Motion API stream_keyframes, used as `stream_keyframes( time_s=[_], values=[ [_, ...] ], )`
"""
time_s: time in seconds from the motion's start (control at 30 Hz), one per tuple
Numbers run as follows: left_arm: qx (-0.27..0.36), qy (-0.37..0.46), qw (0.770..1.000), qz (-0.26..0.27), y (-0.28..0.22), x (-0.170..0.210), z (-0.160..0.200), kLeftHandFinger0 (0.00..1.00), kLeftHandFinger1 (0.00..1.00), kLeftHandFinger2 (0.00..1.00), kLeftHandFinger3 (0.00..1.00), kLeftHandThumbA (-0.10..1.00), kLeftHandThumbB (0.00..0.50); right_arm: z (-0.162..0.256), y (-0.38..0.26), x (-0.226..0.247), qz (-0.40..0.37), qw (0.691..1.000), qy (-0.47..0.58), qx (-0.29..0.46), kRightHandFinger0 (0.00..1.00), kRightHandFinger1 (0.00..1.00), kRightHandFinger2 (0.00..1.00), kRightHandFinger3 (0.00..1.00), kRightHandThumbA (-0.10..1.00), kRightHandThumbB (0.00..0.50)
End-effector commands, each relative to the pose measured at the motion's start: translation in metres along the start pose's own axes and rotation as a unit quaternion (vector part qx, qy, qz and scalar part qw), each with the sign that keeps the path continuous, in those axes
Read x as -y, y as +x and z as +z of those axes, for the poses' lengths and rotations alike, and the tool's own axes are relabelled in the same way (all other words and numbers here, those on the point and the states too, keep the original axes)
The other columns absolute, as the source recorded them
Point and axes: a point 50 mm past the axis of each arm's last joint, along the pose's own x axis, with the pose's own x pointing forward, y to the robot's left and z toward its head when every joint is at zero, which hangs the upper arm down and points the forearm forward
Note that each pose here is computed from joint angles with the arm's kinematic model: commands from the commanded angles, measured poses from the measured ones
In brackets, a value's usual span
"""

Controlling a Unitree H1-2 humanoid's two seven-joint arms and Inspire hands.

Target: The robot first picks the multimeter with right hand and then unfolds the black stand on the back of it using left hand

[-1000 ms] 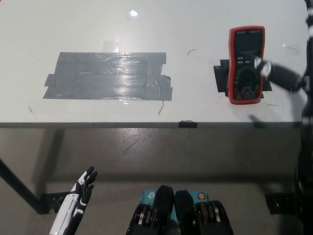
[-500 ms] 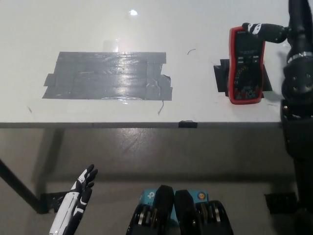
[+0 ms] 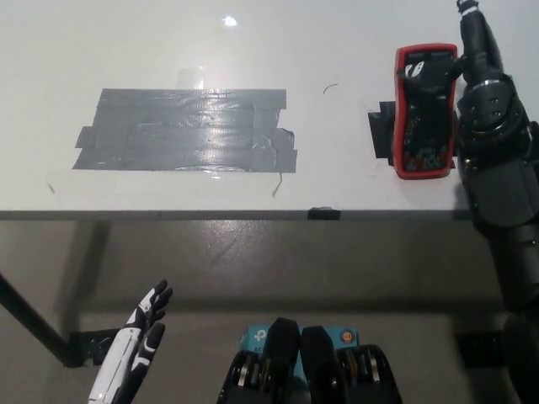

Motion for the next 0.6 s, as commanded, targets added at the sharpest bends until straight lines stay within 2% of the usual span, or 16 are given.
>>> stream_keyframes(
  time_s=[0.0,0.1,0.27,0.57],
  values=[
    [0.031,0.034,0.999,-0.008,0.0041,-0.0037,0.0114,1.00,1.00,1.00,1.00,1.00,0.207,0.0367,0.0099,0.0140,-0.023,0.998,0.036,0.049,1.00,1.00,1.00,1.00,1.00,0.381],
    [0.034,0.043,0.998,-0.013,0.0044,-0.0028,0.0121,1.00,1.00,1.00,1.00,1.00,0.186,0.0351,0.0109,0.0107,-0.020,0.998,0.031,0.041,1.00,1.00,1.00,1.00,1.00,0.377],
    [0.029,0.063,0.997,-0.018,0.0048,-0.0018,0.0130,1.00,1.00,1.00,1.00,1.00,0.188,0.0328,0.0119,0.0099,-0.022,0.999,0.013,0.031,1.00,1.00,1.00,1.00,1.00,0.349],
    [0.025,0.080,0.996,-0.022,0.0045,-0.0018,0.0154,1.00,1.00,1.00,1.00,1.00,0.170,0.0340,0.0134,0.0077,-0.024,0.999,0.016,0.033,1.00,1.00,1.00,1.00,1.00,0.340]
  ],
)
